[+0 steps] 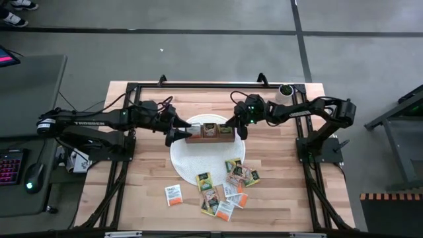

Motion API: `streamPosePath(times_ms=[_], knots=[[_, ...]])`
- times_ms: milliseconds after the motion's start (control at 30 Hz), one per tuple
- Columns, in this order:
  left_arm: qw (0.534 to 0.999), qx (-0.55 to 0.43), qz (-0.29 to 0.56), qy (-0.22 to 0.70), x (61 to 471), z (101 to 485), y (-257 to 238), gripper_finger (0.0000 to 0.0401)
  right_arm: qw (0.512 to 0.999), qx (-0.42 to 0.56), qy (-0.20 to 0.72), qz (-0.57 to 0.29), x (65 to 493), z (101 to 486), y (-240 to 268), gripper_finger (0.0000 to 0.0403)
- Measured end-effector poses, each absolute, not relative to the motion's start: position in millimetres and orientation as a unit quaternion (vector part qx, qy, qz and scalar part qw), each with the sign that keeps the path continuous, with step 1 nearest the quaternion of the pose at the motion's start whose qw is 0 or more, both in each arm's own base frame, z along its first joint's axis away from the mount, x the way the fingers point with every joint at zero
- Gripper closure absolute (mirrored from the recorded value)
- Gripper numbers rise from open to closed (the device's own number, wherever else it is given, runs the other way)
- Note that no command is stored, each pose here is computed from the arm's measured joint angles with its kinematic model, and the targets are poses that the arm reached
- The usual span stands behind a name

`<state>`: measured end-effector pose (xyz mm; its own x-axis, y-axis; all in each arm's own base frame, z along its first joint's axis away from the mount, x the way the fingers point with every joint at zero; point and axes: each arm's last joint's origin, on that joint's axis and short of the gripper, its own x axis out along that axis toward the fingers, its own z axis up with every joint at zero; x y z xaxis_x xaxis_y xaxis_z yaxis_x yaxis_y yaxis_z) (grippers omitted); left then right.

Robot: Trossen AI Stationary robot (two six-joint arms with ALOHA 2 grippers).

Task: Pick & Place Tea
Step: Put the yellow tea bag into the right section of the wooden organizer, then put the orange tea bag into the left section of the wooden organizer

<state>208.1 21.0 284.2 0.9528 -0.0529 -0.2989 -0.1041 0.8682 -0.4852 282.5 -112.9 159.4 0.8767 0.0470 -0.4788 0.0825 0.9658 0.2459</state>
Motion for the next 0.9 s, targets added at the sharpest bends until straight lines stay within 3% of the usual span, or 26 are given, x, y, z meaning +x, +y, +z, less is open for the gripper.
streamPosePath(times_ms=[233,367,900], knots=[[0.949,-0.260,0.019,0.179,206,279,21,0.0135,0.958,0.142,0.248,-0.016,282,160,-113,0.0273],[0.938,-0.274,0.022,0.212,203,273,20,0.0135,0.961,0.139,0.240,-0.016,281,165,-113,0.0248],[0.886,-0.314,0.042,0.337,187,251,-18,0.0135,0.993,0.078,0.073,-0.039,234,272,-93,0.0265]])
